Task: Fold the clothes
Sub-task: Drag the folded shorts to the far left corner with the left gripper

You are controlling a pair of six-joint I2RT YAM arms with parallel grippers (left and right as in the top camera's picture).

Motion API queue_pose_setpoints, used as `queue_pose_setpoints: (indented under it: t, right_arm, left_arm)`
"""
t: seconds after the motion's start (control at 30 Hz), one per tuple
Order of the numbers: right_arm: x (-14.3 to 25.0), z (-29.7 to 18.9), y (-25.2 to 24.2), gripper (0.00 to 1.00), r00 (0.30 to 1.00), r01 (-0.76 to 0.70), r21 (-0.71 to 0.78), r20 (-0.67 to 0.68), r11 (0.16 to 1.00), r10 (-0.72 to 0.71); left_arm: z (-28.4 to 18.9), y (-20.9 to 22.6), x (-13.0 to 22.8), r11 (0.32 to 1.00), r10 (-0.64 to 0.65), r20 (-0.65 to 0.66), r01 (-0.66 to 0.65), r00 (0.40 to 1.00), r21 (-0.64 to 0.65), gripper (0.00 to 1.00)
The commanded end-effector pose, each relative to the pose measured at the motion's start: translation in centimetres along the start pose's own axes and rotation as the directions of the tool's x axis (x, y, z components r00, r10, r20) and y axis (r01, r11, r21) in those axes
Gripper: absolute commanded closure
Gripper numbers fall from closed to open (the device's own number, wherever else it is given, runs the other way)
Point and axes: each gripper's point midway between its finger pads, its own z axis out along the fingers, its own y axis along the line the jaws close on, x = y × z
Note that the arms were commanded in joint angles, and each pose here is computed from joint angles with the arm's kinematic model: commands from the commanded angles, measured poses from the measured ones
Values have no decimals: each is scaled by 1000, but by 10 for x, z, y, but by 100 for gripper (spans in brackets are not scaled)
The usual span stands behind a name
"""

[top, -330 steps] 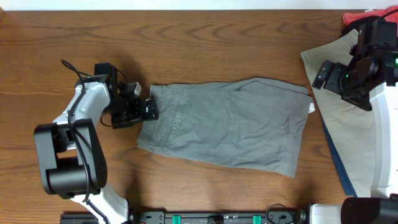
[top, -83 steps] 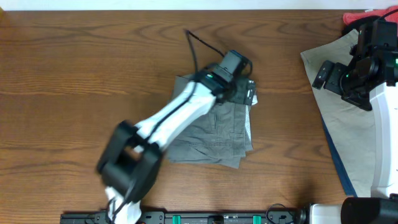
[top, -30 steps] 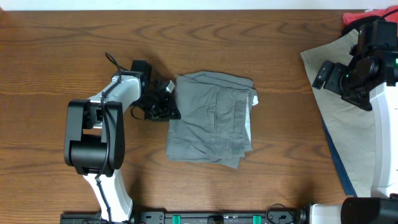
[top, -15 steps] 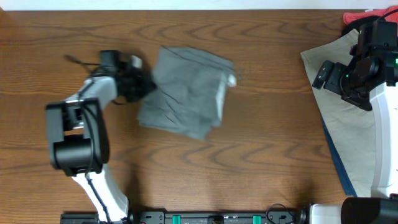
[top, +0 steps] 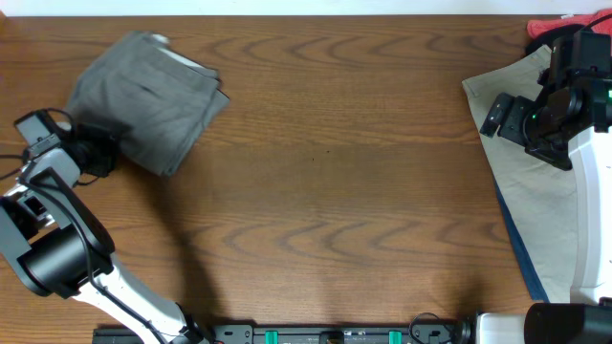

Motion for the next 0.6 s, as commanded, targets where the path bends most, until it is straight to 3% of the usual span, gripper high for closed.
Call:
queue_pose_setpoints:
  t: [0.0, 0.17, 0.27, 0.37, 0.57]
  right_arm:
    - [0, 1, -1, 1, 1000, -16, 3, -4, 1000, 16]
    - [0, 1, -1, 1, 1000, -16, 3, -4, 1000, 16]
    - [0, 1, -1, 1, 1000, -16, 3, -4, 1000, 16]
    - [0, 1, -1, 1, 1000, -16, 3, -4, 1000, 16]
    - [0, 1, -1, 1, 1000, -16, 4, -4, 1000, 16]
  left_arm:
    - [7, 3, 8, 999, -43, -21, 43, 999, -20, 90]
    - [16, -9, 27, 1000, -17, -52, 17, 999, -18, 91]
    - [24, -15, 42, 996, -75, -55, 73, 996, -43, 94]
    - [34, -21, 53, 991, -106, -10, 105, 994, -84, 94]
    - [49, -51, 63, 998, -10, 91, 16, 996, -59, 94]
